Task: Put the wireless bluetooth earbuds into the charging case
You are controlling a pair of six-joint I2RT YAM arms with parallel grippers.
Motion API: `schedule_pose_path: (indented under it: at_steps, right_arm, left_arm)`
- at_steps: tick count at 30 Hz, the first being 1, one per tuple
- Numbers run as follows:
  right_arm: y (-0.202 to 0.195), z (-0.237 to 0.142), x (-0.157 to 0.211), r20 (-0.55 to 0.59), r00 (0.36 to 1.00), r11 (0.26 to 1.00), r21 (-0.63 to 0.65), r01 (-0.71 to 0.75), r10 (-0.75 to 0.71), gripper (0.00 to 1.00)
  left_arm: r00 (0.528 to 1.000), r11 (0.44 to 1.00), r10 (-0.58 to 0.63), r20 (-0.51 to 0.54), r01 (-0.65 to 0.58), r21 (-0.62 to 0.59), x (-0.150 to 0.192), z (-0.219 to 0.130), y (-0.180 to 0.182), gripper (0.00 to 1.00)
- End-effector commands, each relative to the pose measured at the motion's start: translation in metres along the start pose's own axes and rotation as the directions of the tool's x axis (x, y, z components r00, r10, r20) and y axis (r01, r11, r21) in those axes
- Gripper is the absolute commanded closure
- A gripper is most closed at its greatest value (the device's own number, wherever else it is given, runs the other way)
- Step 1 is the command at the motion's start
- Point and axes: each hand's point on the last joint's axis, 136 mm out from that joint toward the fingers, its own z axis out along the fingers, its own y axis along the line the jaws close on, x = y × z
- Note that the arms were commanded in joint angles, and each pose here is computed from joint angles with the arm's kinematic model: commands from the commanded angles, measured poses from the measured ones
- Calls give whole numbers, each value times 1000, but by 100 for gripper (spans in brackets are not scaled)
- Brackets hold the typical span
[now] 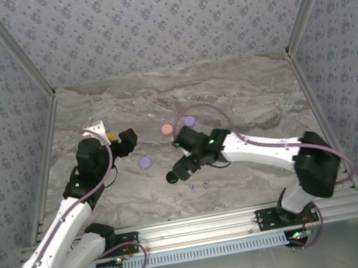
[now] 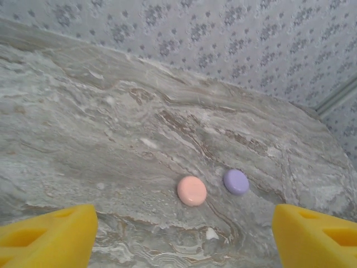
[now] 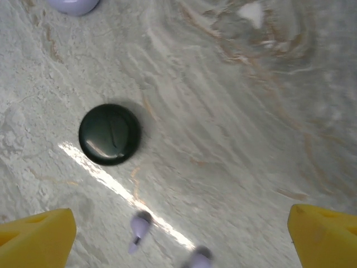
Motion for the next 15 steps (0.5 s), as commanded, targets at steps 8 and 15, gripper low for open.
schedule_pose_path:
  at_steps: [8,15]
  right_arm:
    - [36,56,-4,-162,987,997,79,24,-11,7]
    - [37,72,1,-225,974,993,103,61,-37,15]
  left_arm:
    - [999,991,14,30,-10,-132,-1,-21,27,16]
    - [999,991,19,34,-14,-136,-3,-22,28,16]
